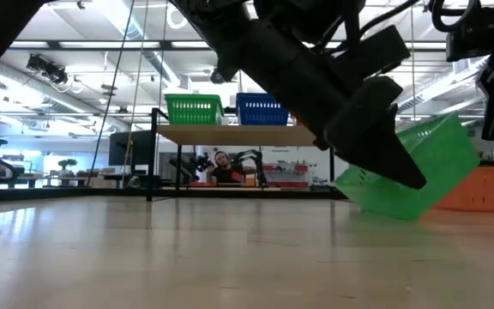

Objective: Stack baskets on shelf by color
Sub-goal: Stack the green bin on the green bin on the shelf

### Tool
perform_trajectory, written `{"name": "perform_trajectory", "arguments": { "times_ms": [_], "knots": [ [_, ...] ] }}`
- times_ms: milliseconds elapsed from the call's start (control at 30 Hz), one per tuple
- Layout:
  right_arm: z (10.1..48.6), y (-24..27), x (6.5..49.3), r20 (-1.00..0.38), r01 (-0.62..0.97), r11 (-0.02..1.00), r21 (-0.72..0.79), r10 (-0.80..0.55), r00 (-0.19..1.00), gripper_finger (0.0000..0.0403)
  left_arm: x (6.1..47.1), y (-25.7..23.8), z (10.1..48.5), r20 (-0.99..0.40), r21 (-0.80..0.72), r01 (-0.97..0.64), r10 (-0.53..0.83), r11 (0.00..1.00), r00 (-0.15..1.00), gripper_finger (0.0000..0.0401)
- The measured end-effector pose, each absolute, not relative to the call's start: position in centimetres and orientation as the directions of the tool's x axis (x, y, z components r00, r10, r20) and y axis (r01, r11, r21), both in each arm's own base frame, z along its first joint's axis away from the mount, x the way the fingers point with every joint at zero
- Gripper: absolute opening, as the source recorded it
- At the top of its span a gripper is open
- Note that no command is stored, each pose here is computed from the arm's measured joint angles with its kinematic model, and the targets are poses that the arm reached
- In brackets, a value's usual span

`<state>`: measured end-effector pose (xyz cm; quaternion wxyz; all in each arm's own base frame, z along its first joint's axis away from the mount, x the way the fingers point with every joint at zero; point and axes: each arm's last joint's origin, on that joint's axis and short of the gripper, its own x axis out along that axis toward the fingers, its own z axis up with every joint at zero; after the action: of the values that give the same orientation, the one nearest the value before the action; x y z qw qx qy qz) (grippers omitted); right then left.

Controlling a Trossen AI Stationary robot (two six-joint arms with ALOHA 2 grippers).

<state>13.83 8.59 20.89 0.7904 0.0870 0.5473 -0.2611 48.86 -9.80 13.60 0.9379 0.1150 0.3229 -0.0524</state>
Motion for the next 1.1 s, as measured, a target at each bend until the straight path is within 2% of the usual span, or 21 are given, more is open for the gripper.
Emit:
{"name": "perform_trajectory", "arguments": {
  "times_ms": [133,300,367,567,700,800,933,1100],
  "knots": [
    [20.9,8.6,13.8,-0.910,0.507,0.849,-0.148,-0.318,0.265,0.0187,48.8,-9.7,13.5,-0.626,0.199,0.157,0.002,0.967,0.780,0.0126],
    [20.9,8.6,13.8,-0.910,0.507,0.849,-0.148,-0.317,0.266,0.0187,48.8,-9.8,13.5,-0.624,0.204,0.159,0.003,0.966,0.781,0.0031],
    [20.9,8.6,13.8,-0.909,0.507,0.849,-0.150,-0.321,0.267,0.0187,48.8,-9.8,13.5,-0.625,0.213,0.167,0.003,0.963,0.781,0.0011],
    [21.0,8.5,13.9,-0.887,0.513,0.842,-0.168,-0.356,0.294,0.0187,48.4,-9.7,14.7,-0.632,0.238,0.164,0.025,0.957,0.774,0.0007],
    [21.1,8.5,14.1,-0.865,0.515,0.839,-0.173,-0.380,0.327,0.0187,47.6,-9.8,17.0,-0.618,0.334,0.123,0.119,0.934,0.778,0.0007],
    [21.1,8.6,14.4,-0.847,0.515,0.841,-0.167,-0.390,0.362,0.0187,46.8,-9.7,19.2,-0.612,0.357,0.115,0.139,0.927,0.778,0.0007],
    [21.5,8.9,15.3,-0.758,0.491,0.855,-0.170,-0.432,0.489,0.0187,45.7,-8.9,22.0,-0.619,0.365,0.118,0.146,0.924,0.772,0.0006],
    [22.1,9.4,16.6,-0.644,0.426,0.880,-0.208,-0.451,0.617,0.0187,43.5,-7.1,24.8,-0.687,0.374,0.127,0.183,0.919,0.703,0.0006]
  ]
}}
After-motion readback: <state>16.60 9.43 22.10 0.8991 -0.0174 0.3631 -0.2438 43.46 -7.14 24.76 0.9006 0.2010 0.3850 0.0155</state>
